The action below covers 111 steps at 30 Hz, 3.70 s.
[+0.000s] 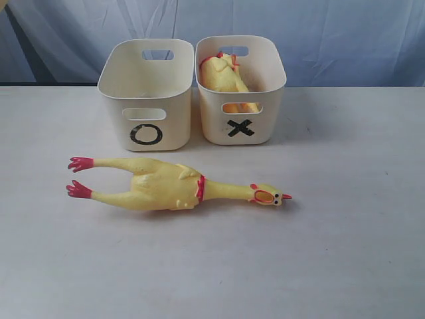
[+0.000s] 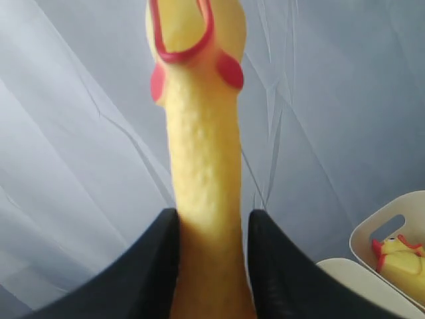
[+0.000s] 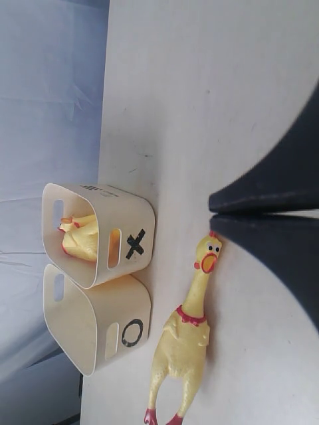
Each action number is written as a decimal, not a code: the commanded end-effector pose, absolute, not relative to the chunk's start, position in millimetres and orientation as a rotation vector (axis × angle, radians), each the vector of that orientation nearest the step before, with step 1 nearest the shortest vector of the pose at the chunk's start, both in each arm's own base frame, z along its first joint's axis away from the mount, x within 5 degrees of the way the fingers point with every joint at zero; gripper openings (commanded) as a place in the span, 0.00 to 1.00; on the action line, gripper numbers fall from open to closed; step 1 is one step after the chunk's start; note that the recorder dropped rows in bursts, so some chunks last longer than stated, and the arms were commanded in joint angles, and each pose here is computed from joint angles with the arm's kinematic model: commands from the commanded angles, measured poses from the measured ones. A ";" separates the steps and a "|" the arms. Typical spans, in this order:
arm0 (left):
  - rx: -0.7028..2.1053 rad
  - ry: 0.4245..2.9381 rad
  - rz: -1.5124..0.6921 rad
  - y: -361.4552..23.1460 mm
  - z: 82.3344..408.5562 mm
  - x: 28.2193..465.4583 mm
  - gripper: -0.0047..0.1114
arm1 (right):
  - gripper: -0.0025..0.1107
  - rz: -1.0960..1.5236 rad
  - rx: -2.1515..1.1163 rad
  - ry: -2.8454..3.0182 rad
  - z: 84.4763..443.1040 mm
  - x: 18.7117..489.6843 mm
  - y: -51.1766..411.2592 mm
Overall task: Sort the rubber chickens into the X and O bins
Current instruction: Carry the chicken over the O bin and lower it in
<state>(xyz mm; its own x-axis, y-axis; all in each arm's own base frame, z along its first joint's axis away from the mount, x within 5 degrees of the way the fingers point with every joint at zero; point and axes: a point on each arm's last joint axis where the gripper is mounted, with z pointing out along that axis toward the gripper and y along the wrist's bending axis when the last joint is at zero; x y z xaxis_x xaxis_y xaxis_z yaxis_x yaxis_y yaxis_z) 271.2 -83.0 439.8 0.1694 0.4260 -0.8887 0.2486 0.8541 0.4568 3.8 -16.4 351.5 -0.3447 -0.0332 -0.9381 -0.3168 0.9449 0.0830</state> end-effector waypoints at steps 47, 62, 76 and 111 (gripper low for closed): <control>0.134 1.393 -0.254 -55.9 430.0 312.3 0.04 | 0.02 0.290 -0.255 1.905 350.6 3.5 -16.8; -0.041 1.202 -0.545 -27.4 402.3 357.9 0.04 | 0.02 0.290 -0.255 1.905 350.6 3.5 -16.8; 0.006 1.080 -0.730 -31.0 379.2 395.6 0.04 | 0.02 0.290 -0.255 1.905 350.6 3.5 -16.8; 0.112 1.097 -0.792 -80.6 302.6 503.3 0.04 | 0.02 0.290 -0.255 1.905 350.6 3.5 -16.8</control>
